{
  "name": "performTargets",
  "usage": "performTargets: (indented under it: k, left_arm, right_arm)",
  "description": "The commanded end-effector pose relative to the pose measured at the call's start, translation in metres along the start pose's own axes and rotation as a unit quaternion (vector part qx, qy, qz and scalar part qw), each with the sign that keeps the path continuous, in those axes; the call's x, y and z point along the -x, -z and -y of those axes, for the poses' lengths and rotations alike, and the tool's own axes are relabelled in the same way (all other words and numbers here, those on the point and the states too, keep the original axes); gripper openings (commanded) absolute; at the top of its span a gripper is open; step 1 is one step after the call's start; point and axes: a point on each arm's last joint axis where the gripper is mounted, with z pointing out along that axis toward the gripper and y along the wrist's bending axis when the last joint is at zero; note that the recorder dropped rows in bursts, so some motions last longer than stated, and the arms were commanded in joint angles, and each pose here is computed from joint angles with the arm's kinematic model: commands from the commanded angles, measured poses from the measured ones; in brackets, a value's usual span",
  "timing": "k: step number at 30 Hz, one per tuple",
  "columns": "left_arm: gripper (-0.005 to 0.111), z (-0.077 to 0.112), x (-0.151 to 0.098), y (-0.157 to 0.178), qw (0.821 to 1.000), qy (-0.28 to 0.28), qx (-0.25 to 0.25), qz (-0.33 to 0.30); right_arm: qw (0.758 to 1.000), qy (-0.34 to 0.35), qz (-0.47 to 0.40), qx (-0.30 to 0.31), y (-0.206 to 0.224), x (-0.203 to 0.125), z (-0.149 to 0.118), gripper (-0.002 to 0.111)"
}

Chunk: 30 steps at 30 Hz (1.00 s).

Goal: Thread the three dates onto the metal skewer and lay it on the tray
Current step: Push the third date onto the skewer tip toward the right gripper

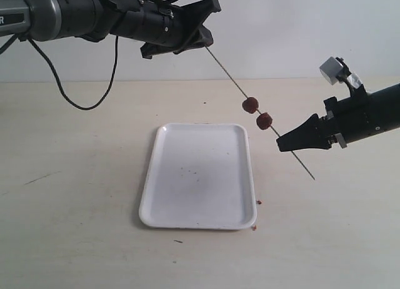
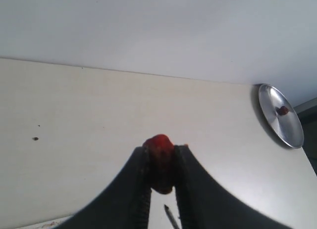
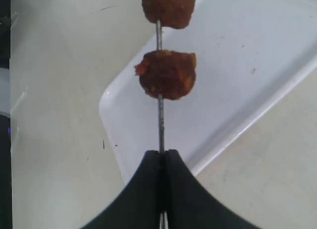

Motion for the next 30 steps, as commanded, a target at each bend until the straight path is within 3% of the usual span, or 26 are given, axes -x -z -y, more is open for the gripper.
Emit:
performTargets:
  k: [1,5,30]
  left_arm:
    - [0.018,-0.0046,0.0088,0.0070,1.000,-0.001,0.003,0.007]
    - [0.018,-0.0118,0.0120,0.0098,1.000,0.003,0.006,-0.002]
    - [0.018,-0.0069,0.0052,0.0098,0.999,0.019,-0.016,-0.037]
  right_arm:
    - [1.000,0.010,-0.012,0.004,0.0007,-0.0019,-0.0008,0.000]
    - [1.000,0.006,-0.005,0.005,0.0007,-0.0007,-0.0009,0.000]
    - [0.999,-0.008,0.001,-0.035,0.0009,0.0004,0.0063,0.000]
